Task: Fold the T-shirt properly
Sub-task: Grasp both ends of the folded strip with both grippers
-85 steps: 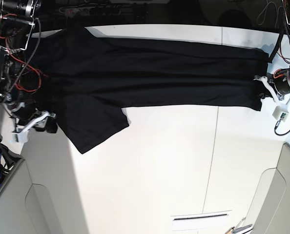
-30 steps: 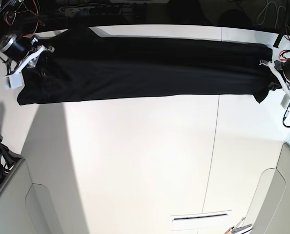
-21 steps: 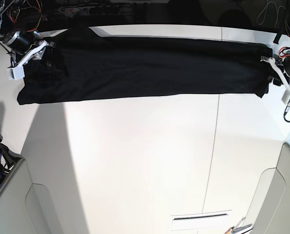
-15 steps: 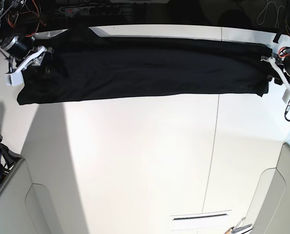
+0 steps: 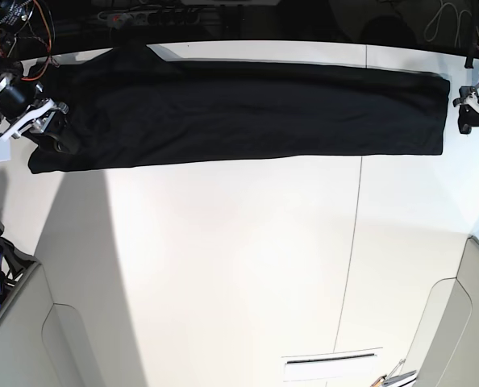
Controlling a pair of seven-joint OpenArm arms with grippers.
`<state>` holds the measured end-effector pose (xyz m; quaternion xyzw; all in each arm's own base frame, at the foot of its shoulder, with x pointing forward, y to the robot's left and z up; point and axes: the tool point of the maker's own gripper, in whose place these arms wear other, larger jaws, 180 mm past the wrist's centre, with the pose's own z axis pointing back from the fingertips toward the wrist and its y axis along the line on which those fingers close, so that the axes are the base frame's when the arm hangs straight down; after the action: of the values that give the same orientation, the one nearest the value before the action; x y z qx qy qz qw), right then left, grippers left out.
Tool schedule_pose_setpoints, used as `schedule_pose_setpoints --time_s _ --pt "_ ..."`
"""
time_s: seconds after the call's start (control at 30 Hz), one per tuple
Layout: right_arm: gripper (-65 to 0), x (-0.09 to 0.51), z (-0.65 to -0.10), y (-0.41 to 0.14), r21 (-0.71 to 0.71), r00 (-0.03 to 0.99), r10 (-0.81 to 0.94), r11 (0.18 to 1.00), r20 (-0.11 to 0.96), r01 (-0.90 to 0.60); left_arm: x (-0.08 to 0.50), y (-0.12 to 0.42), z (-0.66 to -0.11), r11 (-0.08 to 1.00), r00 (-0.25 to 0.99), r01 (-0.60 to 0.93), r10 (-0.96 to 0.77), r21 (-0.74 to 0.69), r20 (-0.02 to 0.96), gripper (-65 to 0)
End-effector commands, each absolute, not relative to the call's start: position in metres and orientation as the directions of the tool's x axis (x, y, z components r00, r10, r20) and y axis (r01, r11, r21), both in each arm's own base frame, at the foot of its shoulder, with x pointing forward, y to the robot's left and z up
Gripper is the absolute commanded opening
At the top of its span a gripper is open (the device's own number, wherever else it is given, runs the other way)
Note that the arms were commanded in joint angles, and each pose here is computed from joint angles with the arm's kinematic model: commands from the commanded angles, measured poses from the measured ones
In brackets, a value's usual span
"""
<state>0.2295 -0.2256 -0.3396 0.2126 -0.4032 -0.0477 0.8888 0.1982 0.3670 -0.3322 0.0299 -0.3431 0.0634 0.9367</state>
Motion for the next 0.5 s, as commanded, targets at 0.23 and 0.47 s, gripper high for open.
schedule_pose_setpoints --time_s 0.23,0.47 --pt "-62.5 0.232 -0.338 -0.194 0.485 0.660 -0.286 0.864 0.694 -0.135 0.204 0.369 -0.333 0.985 0.700 -0.171 0.143 -0.031 0.699 -17.4" --pt "-65.0 0.229 -0.371 -0.182 0.474 0.714 -0.259 0.873 0.650 -0.116 0.197 0.369 -0.353 0.965 0.688 -0.208 0.259 -0.158 0.678 -17.4"
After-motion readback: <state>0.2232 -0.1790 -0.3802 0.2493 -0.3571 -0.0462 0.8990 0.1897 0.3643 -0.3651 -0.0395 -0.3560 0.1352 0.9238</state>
